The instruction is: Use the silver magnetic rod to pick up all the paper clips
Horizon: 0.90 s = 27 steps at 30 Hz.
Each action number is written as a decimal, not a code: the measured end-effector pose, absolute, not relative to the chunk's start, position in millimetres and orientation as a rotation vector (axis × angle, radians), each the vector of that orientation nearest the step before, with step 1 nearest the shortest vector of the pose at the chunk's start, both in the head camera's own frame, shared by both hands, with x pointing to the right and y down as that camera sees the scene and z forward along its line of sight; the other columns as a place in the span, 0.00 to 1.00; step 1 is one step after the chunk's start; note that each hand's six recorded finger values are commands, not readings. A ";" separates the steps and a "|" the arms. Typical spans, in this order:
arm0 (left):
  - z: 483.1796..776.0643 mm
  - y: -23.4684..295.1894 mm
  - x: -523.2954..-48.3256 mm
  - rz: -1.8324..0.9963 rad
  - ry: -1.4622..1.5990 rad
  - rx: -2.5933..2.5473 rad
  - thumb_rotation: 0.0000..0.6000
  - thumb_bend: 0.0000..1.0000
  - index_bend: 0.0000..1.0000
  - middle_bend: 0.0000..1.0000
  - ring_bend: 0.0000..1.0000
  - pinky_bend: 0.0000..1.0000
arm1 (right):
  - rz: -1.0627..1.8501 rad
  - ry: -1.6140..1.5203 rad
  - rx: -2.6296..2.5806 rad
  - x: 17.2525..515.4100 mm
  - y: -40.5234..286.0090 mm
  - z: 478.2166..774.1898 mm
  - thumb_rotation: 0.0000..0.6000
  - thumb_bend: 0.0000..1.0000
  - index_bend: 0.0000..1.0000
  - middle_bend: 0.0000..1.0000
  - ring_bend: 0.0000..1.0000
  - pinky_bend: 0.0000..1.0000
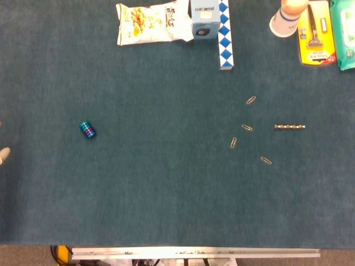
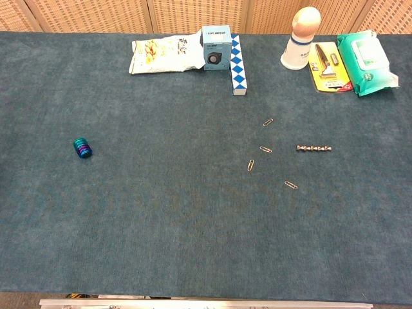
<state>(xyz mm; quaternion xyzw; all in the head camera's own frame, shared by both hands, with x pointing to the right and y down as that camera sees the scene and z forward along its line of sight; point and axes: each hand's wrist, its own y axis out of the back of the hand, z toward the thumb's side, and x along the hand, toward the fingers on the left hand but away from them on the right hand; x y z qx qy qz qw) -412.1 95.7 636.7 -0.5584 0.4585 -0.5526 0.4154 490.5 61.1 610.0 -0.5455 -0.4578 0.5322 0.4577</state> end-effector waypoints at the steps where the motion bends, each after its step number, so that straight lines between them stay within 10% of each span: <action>1: 637.6 95.1 -411.0 -1.388 1.146 -1.404 1.00 0.09 0.44 0.42 0.34 0.41 | 1.314 -1.129 -1.344 491.8 60.6 609.8 1.00 0.00 0.24 0.19 0.17 0.33; 18: 636.8 90.6 -407.1 -1.368 1.163 -1.444 1.00 0.09 0.44 0.42 0.34 0.41 | 1.365 -1.163 -1.300 498.0 63.0 614.2 1.00 0.00 0.24 0.20 0.17 0.39; 27: 620.1 90.8 -407.3 -1.333 1.193 -1.454 1.00 0.09 0.44 0.42 0.34 0.41 | 1.451 -1.098 -1.251 483.4 62.6 635.6 1.00 0.09 0.43 0.21 0.17 0.30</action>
